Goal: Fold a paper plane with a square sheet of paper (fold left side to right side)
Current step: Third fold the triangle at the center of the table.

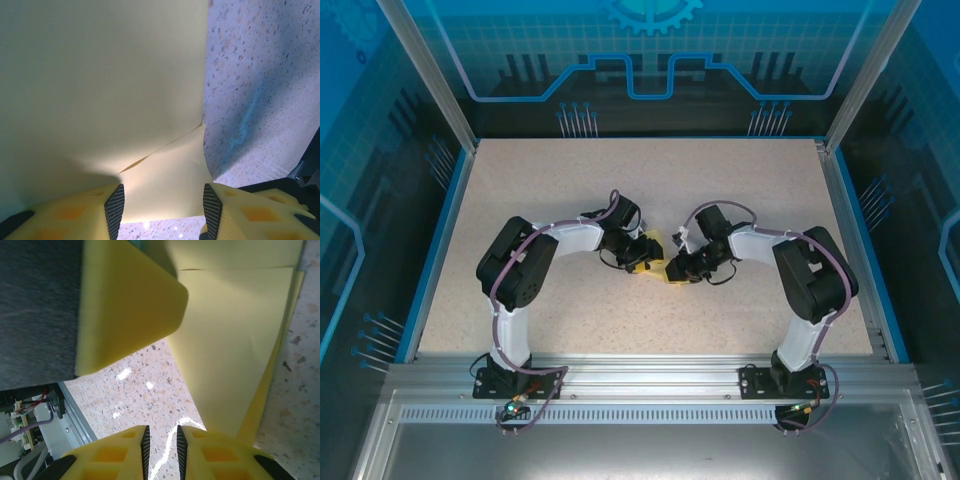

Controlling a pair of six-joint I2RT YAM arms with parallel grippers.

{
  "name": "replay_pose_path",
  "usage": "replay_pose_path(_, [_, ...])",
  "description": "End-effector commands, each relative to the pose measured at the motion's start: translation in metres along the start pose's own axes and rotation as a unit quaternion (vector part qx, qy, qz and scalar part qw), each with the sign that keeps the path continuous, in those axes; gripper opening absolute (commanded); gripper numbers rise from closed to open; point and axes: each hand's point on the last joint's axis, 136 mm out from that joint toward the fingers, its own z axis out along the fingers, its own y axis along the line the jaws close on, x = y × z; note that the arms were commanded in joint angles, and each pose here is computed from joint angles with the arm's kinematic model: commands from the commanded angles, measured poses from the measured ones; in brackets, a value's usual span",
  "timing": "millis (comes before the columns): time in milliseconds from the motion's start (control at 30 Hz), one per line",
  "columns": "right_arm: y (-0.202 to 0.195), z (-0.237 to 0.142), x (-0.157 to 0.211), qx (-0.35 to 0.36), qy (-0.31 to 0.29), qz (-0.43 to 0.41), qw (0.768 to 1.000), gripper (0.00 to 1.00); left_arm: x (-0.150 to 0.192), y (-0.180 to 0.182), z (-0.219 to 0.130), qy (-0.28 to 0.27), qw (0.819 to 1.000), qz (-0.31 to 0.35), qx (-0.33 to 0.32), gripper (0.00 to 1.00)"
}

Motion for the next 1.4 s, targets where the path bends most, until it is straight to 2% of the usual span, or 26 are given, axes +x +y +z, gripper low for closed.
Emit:
replay_pose_path(0, [-0.008, 0.006, 0.009, 0.012, 0.021, 0.026, 0.999, 0.23, 0.010, 0.035, 0.018, 0.017, 0.998, -0.025, -0.059, 0.50])
replay_pose_path(500, [-0.030, 0.015, 0.026, 0.041, 0.045, 0.062, 0.996, 0.23, 0.009, 0.038, 0.018, 0.016, 0.997, -0.024, -0.069, 0.50])
replay_pose_path(833, [-0.050, 0.016, 0.062, 0.063, 0.077, 0.095, 0.990, 0.21, 0.009, 0.039, 0.018, 0.015, 0.997, -0.024, -0.072, 0.50])
replay_pose_path(1100, [0.003, -0.025, 0.027, 0.016, -0.006, 0.028, 0.999, 0.20, 0.009, 0.037, 0.016, 0.014, 0.997, -0.022, -0.070, 0.50])
replay_pose_path(1367, [-0.005, -0.019, 0.001, 0.034, -0.027, 0.060, 0.997, 0.05, 0.008, 0.035, 0.015, 0.013, 0.997, -0.021, -0.068, 0.50])
